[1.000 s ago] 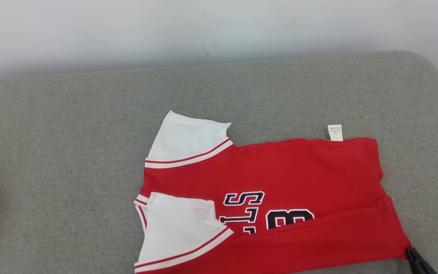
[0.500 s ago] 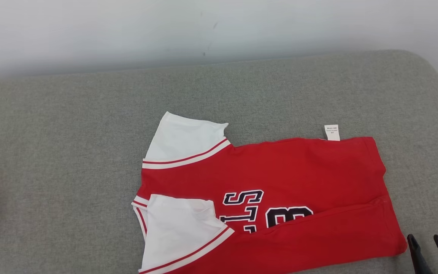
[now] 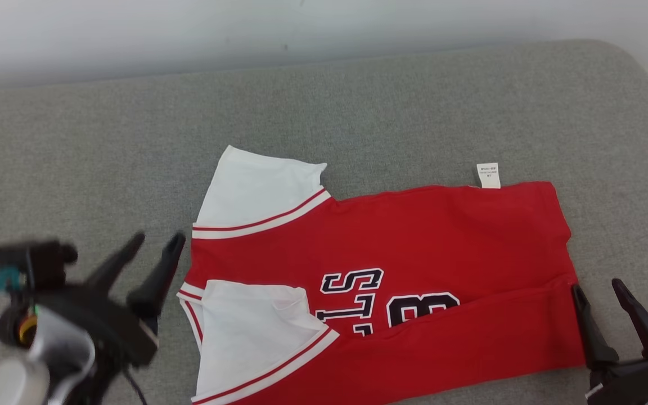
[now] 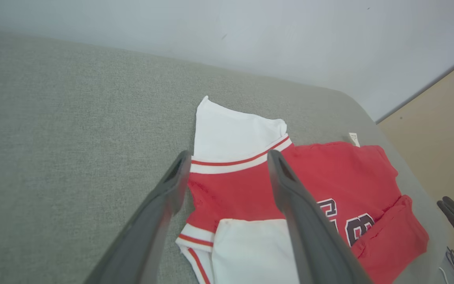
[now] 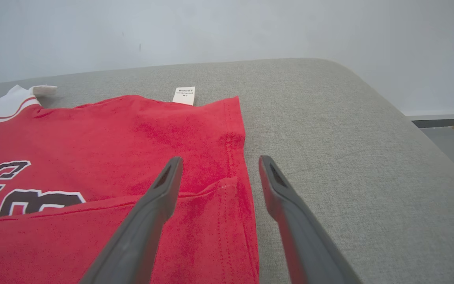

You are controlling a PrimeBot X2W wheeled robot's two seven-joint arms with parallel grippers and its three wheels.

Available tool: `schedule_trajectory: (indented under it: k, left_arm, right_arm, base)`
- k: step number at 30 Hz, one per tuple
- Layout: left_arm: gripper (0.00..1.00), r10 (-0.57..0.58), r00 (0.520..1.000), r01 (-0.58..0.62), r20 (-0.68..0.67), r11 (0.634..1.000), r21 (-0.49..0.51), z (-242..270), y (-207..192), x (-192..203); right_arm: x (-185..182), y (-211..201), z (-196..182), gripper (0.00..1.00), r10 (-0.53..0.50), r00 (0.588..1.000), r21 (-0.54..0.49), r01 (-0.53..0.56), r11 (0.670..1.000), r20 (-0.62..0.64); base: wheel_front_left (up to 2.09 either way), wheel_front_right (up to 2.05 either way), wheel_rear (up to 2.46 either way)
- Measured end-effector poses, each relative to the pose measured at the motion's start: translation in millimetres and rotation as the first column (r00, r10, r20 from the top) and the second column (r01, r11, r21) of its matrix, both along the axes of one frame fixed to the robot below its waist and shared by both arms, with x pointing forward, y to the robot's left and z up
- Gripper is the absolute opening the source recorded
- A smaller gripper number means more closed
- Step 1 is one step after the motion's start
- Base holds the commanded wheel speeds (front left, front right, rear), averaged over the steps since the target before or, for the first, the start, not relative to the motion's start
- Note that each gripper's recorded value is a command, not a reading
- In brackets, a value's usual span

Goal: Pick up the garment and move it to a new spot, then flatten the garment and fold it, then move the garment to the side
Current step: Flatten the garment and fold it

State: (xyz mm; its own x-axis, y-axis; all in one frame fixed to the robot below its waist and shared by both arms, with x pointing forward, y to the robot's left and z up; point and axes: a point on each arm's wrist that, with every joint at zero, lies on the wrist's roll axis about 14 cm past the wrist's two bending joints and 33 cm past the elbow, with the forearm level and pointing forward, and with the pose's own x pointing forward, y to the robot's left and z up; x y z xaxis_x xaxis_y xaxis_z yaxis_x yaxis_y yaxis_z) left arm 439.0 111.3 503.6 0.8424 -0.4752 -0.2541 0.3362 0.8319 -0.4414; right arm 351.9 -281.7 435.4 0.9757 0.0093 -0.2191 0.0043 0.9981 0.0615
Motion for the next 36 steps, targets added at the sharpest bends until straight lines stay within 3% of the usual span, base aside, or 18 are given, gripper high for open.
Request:
schedule_trajectory:
  k: [4, 9, 21, 29, 36]
  left_arm:
    - [1.00, -0.081, 0.997, 0.081, -0.004, 0.995, 0.064, 11, -15, 42]
    - [1.00, -0.160, 0.982, 0.174, -0.104, 0.974, 0.148, 5, -33, 82]
    - [1.00, -0.249, 0.919, 0.368, -0.305, 0.822, 0.434, -40, -56, 138]
    - [1.00, -0.259, 0.870, 0.454, -0.420, 0.750, 0.480, -79, -69, 149]
    - [1.00, -0.255, 0.845, 0.490, -0.470, 0.721, 0.490, -98, -72, 151]
  right_arm:
    - [14, 9, 0, 1.00, 0.028, 1.000, -0.008, -0.028, 1.000, 0.004]
    - [24, 12, 2, 1.00, 0.043, 0.999, -0.019, -0.043, 0.999, 0.012]
    - [30, 8, -9, 1.00, 0.020, 1.000, -0.021, -0.020, 1.000, -0.017]
    - [18, -6, -19, 1.00, -0.041, 0.998, -0.025, 0.040, 0.999, -0.055]
    - [11, -13, -22, 1.00, -0.078, 0.995, -0.026, 0.076, 0.997, -0.069]
  base:
    - [0.00, 0.00, 0.00]
    - [0.00, 0.00, 0.00]
    - [0.00, 0.00, 0.00]
    - [0.00, 0.00, 0.00]
    - [0.00, 0.00, 0.00]
